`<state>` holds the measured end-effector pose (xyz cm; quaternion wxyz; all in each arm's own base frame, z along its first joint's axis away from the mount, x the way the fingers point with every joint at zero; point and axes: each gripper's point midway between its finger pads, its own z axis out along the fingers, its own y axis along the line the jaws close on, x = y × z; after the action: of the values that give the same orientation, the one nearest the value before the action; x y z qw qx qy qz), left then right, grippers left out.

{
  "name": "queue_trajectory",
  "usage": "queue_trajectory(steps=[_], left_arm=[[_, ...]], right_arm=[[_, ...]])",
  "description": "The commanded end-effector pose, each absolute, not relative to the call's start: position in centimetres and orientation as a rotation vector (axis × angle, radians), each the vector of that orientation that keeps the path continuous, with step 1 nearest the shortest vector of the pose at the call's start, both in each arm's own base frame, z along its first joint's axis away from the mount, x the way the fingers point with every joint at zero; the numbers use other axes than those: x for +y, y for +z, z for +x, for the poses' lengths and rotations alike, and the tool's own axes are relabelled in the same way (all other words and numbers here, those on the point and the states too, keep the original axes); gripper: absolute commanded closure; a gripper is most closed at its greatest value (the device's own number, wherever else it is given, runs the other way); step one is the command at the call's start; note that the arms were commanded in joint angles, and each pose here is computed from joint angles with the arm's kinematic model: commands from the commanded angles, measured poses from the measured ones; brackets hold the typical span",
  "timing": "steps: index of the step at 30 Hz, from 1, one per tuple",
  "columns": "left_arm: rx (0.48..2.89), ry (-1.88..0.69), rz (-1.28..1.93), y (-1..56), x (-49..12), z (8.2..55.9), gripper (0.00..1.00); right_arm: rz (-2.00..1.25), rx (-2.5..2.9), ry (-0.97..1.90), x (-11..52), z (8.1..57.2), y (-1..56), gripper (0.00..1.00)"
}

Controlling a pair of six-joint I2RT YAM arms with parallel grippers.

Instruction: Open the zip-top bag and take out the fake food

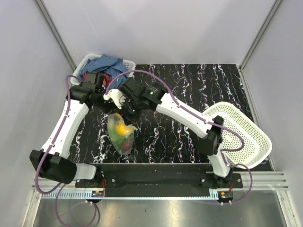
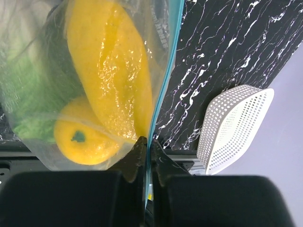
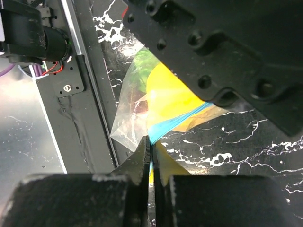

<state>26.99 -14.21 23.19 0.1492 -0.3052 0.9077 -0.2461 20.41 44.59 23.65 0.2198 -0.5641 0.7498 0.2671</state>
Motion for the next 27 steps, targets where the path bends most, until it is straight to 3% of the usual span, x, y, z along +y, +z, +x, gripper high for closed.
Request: queue_trajectory(steps=[1, 4, 8, 9, 10, 11, 12, 13, 15, 16, 18, 19, 27], left_arm=[[2.552, -0.736, -0.81, 24.4, -14.1, 27.2, 1.0], [2.553, -0.757, -0.834, 24.3, -13.9, 26.8, 1.0], [2.489, -0.795, -0.889, 25.6, -13.2, 26.5, 1.0], [2.475, -0.802, -0.908, 25.8, -12.9, 26.4, 1.0], [2.475, -0.828, -0.935, 25.8, -13.1, 26.1, 1.0], [2.463, -0.843, -0.942, 26.1, -13.1, 25.9, 1.0], [2.46, -0.86, -0.947, 26.2, -13.2, 25.8, 1.0], [2.462, -0.885, -0.963, 26.3, -13.4, 25.6, 1.0], [2.46, -0.905, -0.98, 26.3, -13.5, 25.1, 1.0], [2.456, -0.912, -0.986, 26.3, -13.5, 24.9, 1.0], [2.432, -0.929, -1.028, 26.4, -13.4, 24.6, 1.0], [2.427, -0.95, -1.042, 26.5, -13.5, 24.4, 1.0], [2.372, -1.035, -1.183, 26.3, -13.5, 23.5, 1.0]], right_arm=[[-1.481, 2.027, 0.714, 44.8, 20.9, 26.4, 0.89], [-1.384, 2.055, 0.663, 44.1, 21.7, 26.8, 0.68], [-1.258, 2.082, 0.743, 43.4, 20.6, 27.7, 0.26], [-1.248, 2.138, 0.752, 42.8, 19.9, 25.7, 0.2], [-1.152, 2.07, 0.844, 43.1, 19.7, 28.4, 0.15], [-1.116, 2.055, 0.874, 42.9, 19.5, 28.5, 0.01], [-1.113, 2.113, 0.867, 42.0, 18.8, 25.3, 0.0], [-1.033, 2.012, 0.954, 42.2, 18.6, 28.2, 0.0], [-0.998, 2.026, 0.995, 41.3, 17.7, 25.9, 0.0], [-0.932, 1.914, 1.109, 41.7, 17.2, 29.0, 0.0], [-0.888, 1.92, 1.172, 41.1, 16.3, 26.7, 0.0], [-0.841, 1.815, 1.275, 41.5, 15.8, 29.1, 0.01], [-0.734, 1.738, 1.382, 41.7, 15.6, 26.7, 0.24]])
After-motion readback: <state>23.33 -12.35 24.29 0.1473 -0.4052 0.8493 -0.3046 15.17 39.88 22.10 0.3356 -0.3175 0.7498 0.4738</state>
